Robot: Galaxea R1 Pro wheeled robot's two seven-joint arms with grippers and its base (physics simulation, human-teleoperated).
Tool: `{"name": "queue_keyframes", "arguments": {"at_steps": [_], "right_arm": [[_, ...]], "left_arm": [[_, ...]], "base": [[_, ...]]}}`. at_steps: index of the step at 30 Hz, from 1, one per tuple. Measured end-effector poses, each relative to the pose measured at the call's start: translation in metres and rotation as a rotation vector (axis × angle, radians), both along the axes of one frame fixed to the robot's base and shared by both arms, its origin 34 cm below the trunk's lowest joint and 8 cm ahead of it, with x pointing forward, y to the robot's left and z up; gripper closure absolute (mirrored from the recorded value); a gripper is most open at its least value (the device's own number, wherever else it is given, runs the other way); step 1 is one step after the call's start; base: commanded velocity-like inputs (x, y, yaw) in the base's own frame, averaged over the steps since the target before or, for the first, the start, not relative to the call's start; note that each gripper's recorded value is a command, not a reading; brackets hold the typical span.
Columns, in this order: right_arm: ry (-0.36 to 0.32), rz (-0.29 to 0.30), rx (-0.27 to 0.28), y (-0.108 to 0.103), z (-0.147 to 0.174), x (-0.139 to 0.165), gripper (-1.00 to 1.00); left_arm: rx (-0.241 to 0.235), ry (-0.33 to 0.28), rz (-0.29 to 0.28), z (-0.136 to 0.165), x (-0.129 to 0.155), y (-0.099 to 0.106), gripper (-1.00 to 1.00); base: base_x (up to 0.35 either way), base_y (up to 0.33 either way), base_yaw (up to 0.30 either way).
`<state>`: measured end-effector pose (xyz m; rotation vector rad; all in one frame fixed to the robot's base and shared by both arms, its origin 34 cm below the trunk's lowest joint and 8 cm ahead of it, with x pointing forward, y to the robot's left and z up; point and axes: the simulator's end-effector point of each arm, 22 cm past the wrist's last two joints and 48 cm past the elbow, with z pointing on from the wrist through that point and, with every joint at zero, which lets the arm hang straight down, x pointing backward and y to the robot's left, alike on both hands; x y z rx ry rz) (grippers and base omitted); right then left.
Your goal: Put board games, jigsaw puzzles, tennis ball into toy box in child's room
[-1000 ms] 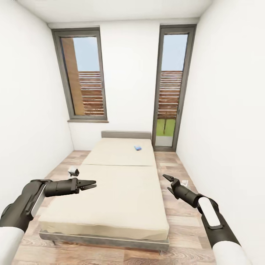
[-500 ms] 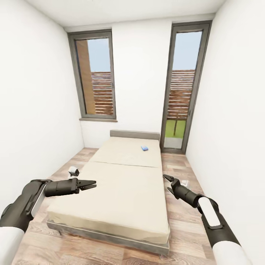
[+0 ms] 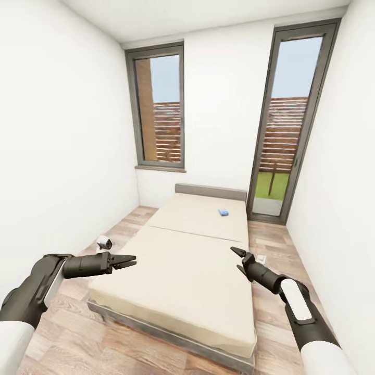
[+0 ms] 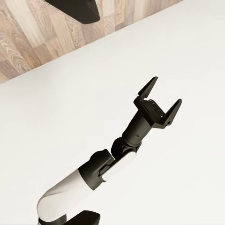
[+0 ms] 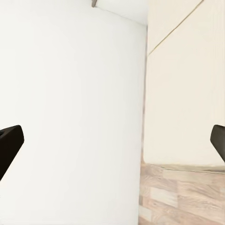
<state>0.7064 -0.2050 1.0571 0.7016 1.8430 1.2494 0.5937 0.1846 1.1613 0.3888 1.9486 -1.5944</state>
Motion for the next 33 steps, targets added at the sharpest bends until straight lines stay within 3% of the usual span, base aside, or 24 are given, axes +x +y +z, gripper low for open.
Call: {"name": "queue_keyframes", "arguments": {"at_steps": [11, 33], "right_arm": [[0.0, 0.0, 0.0, 0.0, -0.0002, 0.0001, -1.0], [-0.001, -0.003, -0.001, -0.0007, 0.0, 0.0006, -1.0]], "left_arm": [[-0.001, -0.002, 0.0, 0.0002, 0.0003, 0.0001, -1.0], [0.001, -0.006, 0.0, 0.0001, 0.0004, 0.0, -1.0]], "base": [[0.124, -0.139, 0.277], [0.005, -0.006, 0.278]]}}
